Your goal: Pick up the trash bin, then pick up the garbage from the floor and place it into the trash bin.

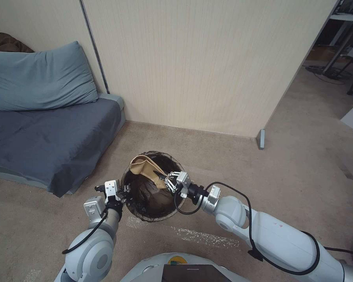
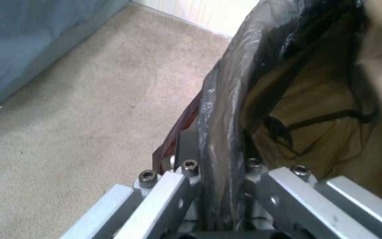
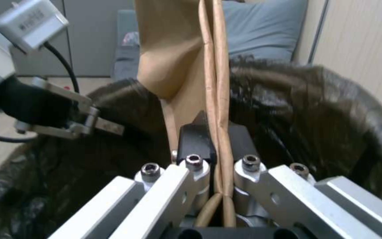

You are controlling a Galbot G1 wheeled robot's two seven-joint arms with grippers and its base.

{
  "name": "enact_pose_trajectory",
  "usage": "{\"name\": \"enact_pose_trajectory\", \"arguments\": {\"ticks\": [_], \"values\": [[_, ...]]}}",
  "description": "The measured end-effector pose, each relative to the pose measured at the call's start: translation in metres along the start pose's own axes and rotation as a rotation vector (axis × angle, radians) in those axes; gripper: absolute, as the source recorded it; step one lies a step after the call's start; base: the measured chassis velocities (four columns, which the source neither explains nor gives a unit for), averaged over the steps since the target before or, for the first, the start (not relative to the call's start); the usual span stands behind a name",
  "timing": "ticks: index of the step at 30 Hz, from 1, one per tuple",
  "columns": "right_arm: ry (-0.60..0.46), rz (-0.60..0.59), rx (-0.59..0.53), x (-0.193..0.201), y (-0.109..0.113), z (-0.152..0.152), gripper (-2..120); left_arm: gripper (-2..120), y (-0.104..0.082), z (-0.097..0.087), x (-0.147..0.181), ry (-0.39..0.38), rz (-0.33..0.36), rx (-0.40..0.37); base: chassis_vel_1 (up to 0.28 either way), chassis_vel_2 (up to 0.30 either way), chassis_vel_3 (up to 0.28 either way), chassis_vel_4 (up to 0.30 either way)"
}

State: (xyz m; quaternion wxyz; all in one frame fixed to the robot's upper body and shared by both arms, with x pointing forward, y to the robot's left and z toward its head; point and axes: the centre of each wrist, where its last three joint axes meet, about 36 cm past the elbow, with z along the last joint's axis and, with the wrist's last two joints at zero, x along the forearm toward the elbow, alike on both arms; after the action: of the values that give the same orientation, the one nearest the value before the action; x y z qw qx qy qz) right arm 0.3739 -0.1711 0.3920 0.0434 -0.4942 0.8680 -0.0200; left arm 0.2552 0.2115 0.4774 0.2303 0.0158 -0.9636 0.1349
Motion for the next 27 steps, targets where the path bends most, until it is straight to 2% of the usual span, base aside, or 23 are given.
{"name": "enact_pose_trajectory", "arguments": {"ticks": [9, 11, 12, 15, 18, 19, 24, 25, 26, 27], "values": [[0.011, 0.007, 0.004, -0.0063, 0.0022, 0.0066, 0, 0, -0.0003, -0.0018, -0.0007, -0.004, 0.005, 0.004, 0.000, 0.000, 0.000, 0.000], [0.014, 0.008, 0.008, -0.0067, 0.0026, 0.0059, 10, 0, -0.0003, -0.0023, -0.0010, -0.006, 0.005, 0.005, 0.000, 0.000, 0.000, 0.000], [0.014, 0.008, 0.008, -0.0067, 0.0026, 0.0059, 10, 0, -0.0003, -0.0023, -0.0010, -0.006, 0.005, 0.005, 0.000, 0.000, 0.000, 0.000], [0.012, 0.008, 0.011, -0.0067, 0.0036, 0.0028, 26, 0, 0.0000, -0.0024, -0.0025, -0.007, 0.005, 0.005, 0.000, 0.000, 0.000, 0.000], [0.012, 0.008, 0.011, -0.0064, 0.0038, 0.0019, 31, 0, 0.0000, -0.0023, -0.0031, -0.007, 0.004, 0.005, 0.000, 0.000, 0.000, 0.000], [0.011, 0.008, 0.012, -0.0063, 0.0040, 0.0014, 37, 0, 0.0000, -0.0023, -0.0034, -0.007, 0.004, 0.005, 0.000, 0.000, 0.000, 0.000], [0.011, 0.006, 0.012, -0.0060, 0.0044, 0.0003, 50, 0, 0.0001, -0.0021, -0.0041, -0.006, 0.005, 0.006, 0.000, 0.000, 0.000, 0.000], [0.011, 0.006, 0.012, -0.0059, 0.0045, 0.0002, 53, 0, 0.0001, -0.0021, -0.0042, -0.005, 0.005, 0.006, 0.000, 0.000, 0.000, 0.000], [0.011, 0.005, 0.012, -0.0056, 0.0047, -0.0001, 63, 0, 0.0003, -0.0020, -0.0047, -0.005, 0.004, 0.006, 0.000, 0.000, 0.000, 0.000], [0.012, 0.005, 0.012, -0.0054, 0.0048, -0.0003, 65, 0, 0.0003, -0.0019, -0.0049, -0.005, 0.004, 0.007, 0.000, 0.000, 0.000, 0.000]]}}
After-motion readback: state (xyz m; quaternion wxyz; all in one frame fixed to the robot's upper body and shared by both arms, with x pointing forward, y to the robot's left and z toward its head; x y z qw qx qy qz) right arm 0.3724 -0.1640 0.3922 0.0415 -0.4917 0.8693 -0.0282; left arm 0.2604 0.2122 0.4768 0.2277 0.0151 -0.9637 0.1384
